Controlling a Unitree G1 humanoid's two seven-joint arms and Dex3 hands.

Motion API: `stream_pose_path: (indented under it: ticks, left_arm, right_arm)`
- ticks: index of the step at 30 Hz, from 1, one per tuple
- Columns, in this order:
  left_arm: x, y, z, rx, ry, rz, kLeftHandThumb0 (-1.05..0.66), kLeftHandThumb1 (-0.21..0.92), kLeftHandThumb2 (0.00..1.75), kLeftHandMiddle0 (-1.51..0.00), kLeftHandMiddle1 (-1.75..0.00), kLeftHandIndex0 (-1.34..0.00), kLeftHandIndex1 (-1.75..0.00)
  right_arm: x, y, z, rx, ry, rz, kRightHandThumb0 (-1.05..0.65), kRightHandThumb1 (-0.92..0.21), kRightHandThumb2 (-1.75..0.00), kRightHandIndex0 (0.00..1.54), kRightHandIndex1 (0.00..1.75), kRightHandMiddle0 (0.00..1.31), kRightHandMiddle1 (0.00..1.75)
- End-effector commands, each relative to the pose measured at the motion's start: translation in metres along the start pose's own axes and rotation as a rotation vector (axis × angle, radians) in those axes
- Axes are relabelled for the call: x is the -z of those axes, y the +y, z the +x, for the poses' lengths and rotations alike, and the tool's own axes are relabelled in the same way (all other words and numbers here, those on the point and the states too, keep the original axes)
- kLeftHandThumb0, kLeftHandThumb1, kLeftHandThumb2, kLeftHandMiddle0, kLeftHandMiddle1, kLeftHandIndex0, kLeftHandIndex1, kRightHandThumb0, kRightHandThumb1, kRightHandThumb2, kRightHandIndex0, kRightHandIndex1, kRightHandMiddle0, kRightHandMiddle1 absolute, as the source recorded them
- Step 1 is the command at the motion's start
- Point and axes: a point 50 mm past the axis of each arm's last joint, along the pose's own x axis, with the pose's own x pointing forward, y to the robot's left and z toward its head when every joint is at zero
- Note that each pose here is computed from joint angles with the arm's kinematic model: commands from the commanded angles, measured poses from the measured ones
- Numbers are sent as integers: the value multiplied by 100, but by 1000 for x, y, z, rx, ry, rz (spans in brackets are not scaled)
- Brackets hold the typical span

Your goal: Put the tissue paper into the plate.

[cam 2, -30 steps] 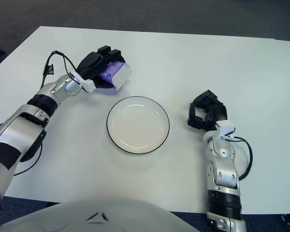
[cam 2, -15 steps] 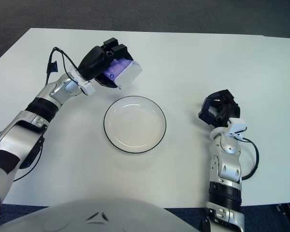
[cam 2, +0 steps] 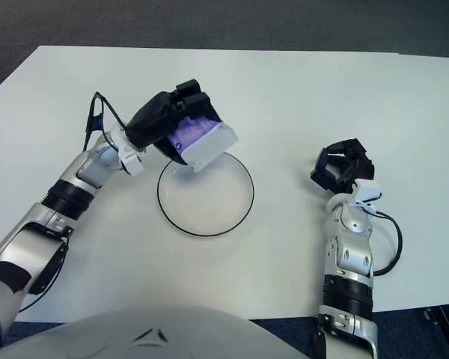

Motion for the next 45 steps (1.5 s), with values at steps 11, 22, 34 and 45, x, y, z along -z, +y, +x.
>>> stream_pose_path:
  ticks: [11, 22, 34, 45]
  left_arm:
    - [-11, -5, -5, 181, -45, -85, 55, 13, 154, -76, -175, -96, -175]
    - [-12, -13, -7, 351, -76, -168, 21, 12, 152, -78, -175, -73, -165]
    - [-12, -15, -10, 617, -53, -74, -87, 89, 81, -21, -122, -3, -116]
    - [-15, -15, -11, 694, -47, -68, -102, 92, 87, -3, -55, 0, -50]
  right_arm:
    - [40, 1, -14, 77, 171, -3, -43, -47, -112, 92, 175, 49, 175]
    - [41, 3, -13, 80, 168, -14, -43, -48, -111, 91, 175, 48, 175]
    - [41, 4, -13, 65, 147, -37, -42, -50, -109, 91, 175, 47, 175]
    - [42, 4, -12, 63, 147, -64, -42, -49, -109, 92, 175, 47, 175]
